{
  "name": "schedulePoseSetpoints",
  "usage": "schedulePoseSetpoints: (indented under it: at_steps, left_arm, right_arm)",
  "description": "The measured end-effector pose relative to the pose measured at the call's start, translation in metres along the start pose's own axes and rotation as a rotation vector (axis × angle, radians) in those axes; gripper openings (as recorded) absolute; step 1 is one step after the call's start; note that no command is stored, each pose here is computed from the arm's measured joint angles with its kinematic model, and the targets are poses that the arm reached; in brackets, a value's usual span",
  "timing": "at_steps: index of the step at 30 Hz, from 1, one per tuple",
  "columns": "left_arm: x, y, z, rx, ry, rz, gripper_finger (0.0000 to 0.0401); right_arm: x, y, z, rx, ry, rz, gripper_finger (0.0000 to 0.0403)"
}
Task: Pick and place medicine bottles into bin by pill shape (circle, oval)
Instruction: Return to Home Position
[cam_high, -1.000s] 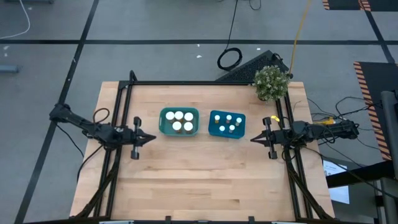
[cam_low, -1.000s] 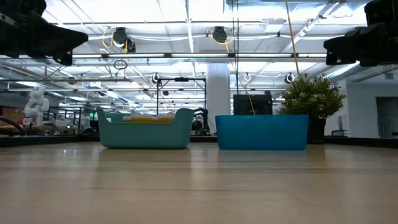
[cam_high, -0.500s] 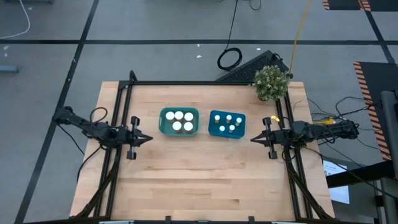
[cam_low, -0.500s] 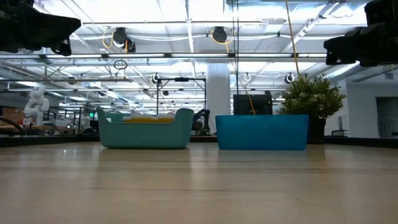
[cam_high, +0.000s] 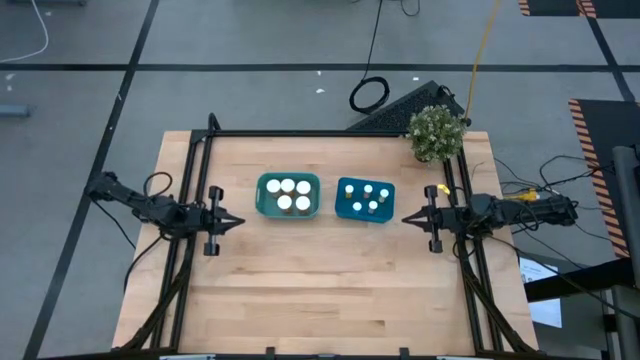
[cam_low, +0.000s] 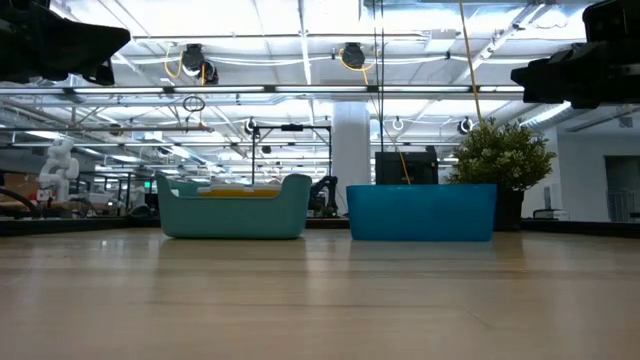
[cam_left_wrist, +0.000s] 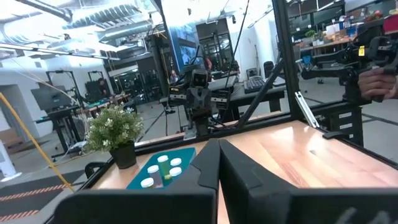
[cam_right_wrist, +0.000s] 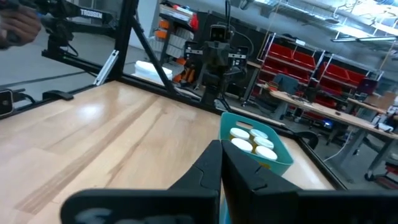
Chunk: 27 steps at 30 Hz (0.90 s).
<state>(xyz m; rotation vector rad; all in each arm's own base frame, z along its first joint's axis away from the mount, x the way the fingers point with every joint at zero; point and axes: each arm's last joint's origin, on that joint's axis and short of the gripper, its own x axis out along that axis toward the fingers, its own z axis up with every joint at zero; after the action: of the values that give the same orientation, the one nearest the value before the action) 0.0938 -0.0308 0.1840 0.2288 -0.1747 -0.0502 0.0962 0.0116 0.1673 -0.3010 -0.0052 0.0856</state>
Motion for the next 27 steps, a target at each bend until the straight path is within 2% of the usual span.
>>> schedulePoseSetpoints:
  at_steps: [7, 14, 21, 27]
  left_arm:
    - [0.001, 0.003, -0.003, -0.008, 0.029, 0.035, 0.0018]
    - [0.002, 0.008, -0.009, -0.001, 0.081, 0.076, 0.0004]
    - [0.002, 0.010, -0.012, -0.029, 0.101, 0.037, 0.0012]
    - [0.003, 0.012, -0.014, -0.006, 0.099, 0.002, 0.0007]
  right_arm:
    - [0.000, -0.001, -0.001, 0.012, -0.011, 0.021, 0.0000]
    - [0.000, -0.001, 0.000, 0.002, -0.015, 0.016, 0.0000]
    - [0.000, -0.002, 0.001, 0.001, -0.031, 0.013, 0.0000]
    - [0.000, -0.002, 0.002, 0.001, -0.033, 0.012, 0.0000]
